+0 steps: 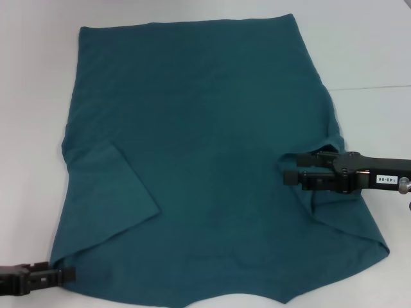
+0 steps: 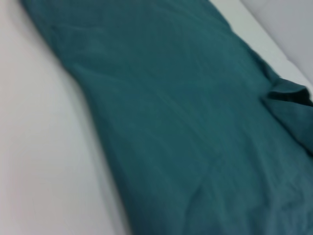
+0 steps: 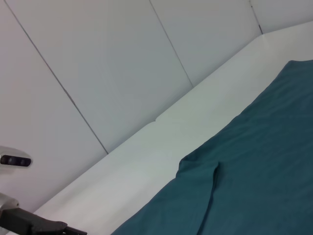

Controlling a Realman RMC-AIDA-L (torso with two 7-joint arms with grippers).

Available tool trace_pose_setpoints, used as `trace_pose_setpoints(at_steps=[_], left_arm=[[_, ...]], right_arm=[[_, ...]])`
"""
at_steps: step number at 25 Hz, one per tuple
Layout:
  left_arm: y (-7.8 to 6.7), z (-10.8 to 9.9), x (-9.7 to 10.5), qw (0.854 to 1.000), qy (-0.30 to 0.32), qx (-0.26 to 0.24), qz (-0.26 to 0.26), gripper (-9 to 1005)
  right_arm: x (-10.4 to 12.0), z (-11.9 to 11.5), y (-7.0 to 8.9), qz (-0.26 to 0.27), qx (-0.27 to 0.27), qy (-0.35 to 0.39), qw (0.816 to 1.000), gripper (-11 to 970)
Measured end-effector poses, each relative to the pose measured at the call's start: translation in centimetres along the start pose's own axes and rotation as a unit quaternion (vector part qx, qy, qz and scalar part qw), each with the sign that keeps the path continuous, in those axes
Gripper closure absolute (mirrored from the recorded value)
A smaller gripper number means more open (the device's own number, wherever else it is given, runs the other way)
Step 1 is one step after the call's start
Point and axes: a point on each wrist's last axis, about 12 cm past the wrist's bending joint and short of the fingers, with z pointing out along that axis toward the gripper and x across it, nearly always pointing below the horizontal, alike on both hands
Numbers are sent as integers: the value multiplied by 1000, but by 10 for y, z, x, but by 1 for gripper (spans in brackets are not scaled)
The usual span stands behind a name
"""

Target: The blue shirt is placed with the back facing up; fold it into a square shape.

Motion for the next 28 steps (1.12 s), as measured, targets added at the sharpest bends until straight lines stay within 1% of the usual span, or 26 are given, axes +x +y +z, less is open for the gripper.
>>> trace_pose_setpoints(at_steps=[4, 7, 24, 28], left_arm=[[5, -1, 1, 1000, -1, -19, -8, 135], [5, -1, 0, 1000, 0, -21, -8, 136], [-1, 12, -4, 1000, 18, -3, 5, 138], [-5, 20, -6, 999, 31, 10, 13, 138]], right_arm=[[0, 0, 0, 1, 0, -1, 1000, 31], [0, 0, 0, 1, 1, -2, 1000, 31], [0, -3, -1, 6, 4, -11, 1000, 32], [2, -4, -1, 8, 5, -11, 1000, 32]])
